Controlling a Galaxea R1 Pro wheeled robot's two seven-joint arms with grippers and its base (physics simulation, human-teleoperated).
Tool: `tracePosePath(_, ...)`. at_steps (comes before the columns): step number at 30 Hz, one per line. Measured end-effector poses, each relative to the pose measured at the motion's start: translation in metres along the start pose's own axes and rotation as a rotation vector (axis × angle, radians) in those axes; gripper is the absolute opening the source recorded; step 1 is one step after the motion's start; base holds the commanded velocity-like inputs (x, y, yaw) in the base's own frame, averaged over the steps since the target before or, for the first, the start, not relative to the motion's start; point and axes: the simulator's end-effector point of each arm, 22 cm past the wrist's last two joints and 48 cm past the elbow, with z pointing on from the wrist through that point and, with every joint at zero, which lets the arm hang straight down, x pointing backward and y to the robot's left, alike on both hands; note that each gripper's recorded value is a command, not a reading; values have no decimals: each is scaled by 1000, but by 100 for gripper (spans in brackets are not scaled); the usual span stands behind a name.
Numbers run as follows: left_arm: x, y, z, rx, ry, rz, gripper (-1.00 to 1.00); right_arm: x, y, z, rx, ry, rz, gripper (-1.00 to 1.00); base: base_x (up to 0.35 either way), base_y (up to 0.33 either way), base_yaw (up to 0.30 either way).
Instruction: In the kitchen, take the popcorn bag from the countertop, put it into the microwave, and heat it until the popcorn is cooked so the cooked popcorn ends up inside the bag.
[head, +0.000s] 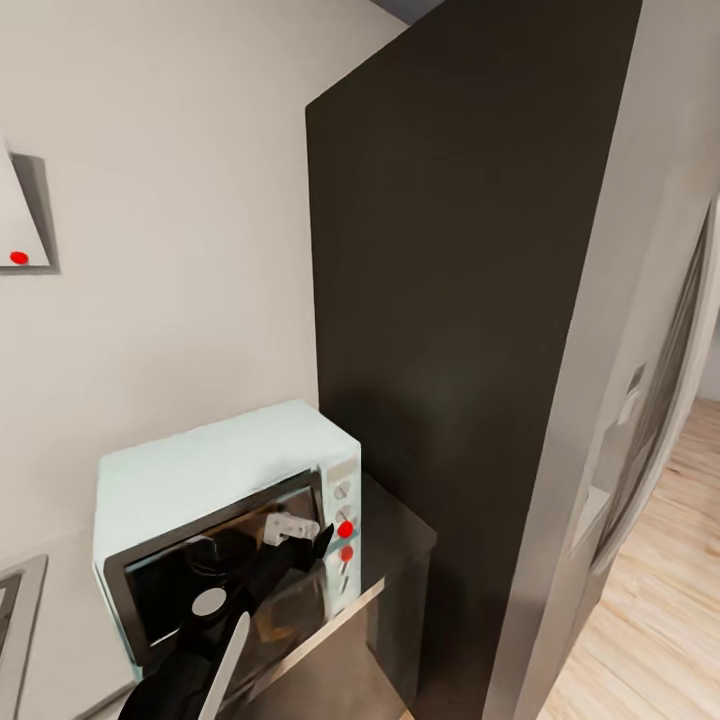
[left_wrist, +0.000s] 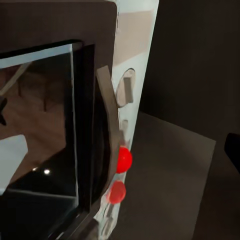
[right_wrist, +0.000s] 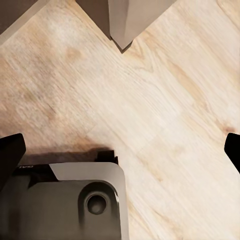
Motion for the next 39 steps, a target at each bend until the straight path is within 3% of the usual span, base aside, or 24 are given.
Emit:
tracePosePath(20,0,0,0,0,0,0,100,0,0,0,0,1,-1,100,25,0,0)
tracePosePath(39,6,1,1,-1,12,-3,100,-1,0,0,0,-3,0,100,-322,0,0)
